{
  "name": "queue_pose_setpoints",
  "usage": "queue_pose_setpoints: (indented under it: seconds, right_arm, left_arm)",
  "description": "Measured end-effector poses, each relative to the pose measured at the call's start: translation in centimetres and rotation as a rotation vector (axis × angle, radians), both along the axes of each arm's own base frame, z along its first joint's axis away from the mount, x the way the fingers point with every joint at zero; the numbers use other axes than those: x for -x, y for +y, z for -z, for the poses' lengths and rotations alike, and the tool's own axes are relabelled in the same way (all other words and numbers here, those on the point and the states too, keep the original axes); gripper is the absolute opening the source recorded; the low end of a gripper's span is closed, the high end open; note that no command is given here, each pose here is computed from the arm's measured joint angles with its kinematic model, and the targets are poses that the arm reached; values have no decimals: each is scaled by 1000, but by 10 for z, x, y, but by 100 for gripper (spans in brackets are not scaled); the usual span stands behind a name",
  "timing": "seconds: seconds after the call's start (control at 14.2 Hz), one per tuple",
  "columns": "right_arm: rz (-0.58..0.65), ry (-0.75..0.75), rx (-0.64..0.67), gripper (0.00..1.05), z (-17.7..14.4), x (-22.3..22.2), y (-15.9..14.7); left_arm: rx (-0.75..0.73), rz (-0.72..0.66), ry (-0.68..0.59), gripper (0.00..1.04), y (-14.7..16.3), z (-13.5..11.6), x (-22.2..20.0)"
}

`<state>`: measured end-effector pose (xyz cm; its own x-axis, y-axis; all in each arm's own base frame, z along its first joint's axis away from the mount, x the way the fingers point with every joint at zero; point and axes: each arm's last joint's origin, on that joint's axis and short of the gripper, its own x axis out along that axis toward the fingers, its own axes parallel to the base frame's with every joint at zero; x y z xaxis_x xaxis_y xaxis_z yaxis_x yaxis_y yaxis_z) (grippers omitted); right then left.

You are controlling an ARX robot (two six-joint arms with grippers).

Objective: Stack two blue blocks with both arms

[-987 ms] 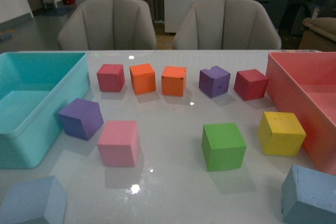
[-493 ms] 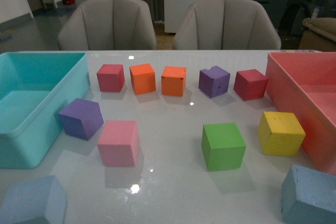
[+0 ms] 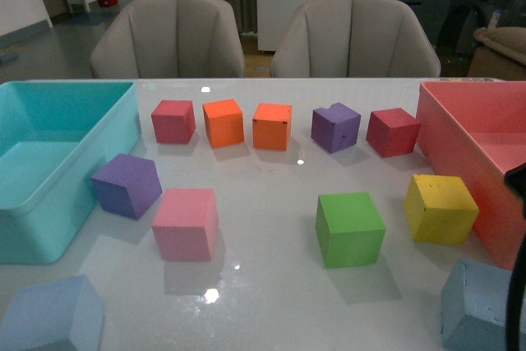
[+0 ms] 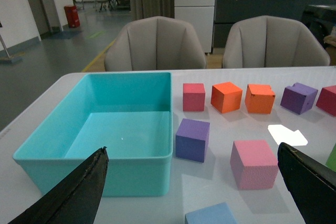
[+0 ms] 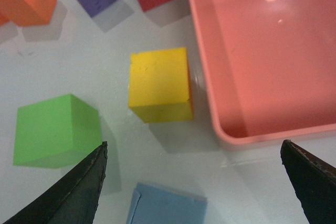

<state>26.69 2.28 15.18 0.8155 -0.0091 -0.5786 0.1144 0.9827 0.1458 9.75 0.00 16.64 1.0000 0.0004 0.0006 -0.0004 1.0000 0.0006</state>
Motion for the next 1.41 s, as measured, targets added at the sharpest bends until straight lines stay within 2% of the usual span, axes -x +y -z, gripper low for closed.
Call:
queue_pose_setpoints:
  seconds: [0.35,1.27,1.41]
  right_arm:
    - [-76,175,-71,98,38,2,44]
    - [-30,205,-19,98,70,2,43]
    - [-49,280,-24,98,84,9,43]
  left_arm:
    - [0,0,0,98,0,0,0]
    - [0,0,0,98,0,0,0]
    - [0,0,0,98,0,0,0]
